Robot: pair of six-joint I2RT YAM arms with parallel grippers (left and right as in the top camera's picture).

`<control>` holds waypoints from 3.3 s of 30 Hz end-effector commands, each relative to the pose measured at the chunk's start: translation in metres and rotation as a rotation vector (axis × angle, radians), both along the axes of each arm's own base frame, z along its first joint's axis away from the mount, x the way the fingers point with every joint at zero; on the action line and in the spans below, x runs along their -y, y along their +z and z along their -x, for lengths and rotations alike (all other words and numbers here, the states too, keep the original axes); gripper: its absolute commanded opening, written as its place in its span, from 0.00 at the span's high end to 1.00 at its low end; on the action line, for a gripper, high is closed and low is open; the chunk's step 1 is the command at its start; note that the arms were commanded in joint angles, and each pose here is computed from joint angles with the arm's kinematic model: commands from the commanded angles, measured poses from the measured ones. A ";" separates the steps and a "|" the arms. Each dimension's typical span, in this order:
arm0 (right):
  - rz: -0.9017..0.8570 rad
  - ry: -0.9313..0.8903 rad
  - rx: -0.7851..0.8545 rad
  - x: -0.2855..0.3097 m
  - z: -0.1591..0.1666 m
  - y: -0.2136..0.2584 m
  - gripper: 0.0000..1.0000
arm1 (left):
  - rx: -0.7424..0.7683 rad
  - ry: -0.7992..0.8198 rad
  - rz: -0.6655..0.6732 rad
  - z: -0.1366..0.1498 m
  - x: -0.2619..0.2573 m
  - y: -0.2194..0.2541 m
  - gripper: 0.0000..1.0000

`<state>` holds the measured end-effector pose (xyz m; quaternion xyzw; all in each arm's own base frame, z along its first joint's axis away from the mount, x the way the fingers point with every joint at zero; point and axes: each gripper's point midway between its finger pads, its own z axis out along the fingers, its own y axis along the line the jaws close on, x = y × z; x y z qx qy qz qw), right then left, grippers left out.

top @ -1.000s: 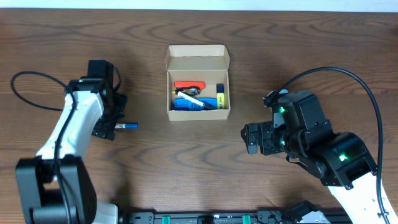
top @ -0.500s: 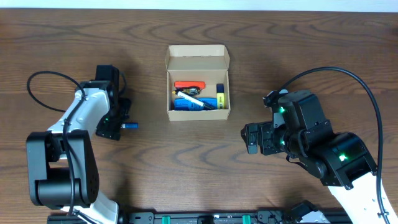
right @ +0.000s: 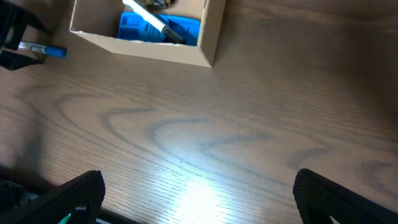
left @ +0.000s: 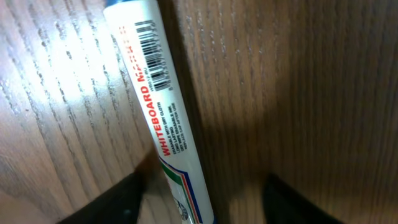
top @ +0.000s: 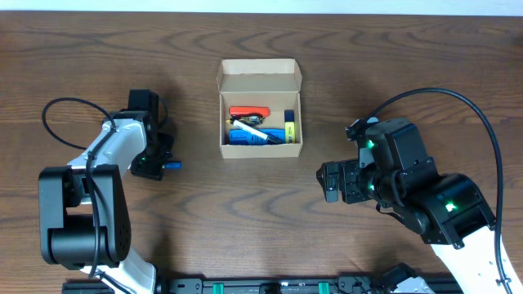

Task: Pack container
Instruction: 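Carry the blue marker into the box and release it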

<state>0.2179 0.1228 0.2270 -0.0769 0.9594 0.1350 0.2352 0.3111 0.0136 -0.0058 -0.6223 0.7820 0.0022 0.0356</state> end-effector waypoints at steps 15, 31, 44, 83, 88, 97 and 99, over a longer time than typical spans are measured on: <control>0.007 0.005 0.003 0.001 0.000 0.000 0.01 | 0.009 -0.077 0.190 -0.006 0.031 0.002 0.94; 0.007 0.005 0.003 0.001 0.000 0.000 0.01 | 0.666 -1.813 -0.322 -0.100 0.152 0.210 0.93; 0.007 0.005 0.003 0.001 0.000 0.000 0.01 | 0.424 -2.822 -0.655 -0.063 0.223 0.164 0.94; 0.007 0.005 0.003 0.001 0.000 0.000 0.01 | 0.603 -2.195 -0.470 -0.042 0.222 0.222 0.94; -0.002 0.009 0.007 -0.001 -0.001 0.001 0.01 | 0.713 -2.032 -0.501 -0.027 0.205 0.270 0.94; 0.028 -0.012 0.022 0.004 -0.005 0.000 0.01 | 0.726 -1.655 -0.595 -0.026 0.158 0.310 0.94; 0.020 -0.027 0.018 0.004 -0.005 0.000 0.01 | 0.718 -1.550 -0.532 -0.030 0.148 0.305 0.94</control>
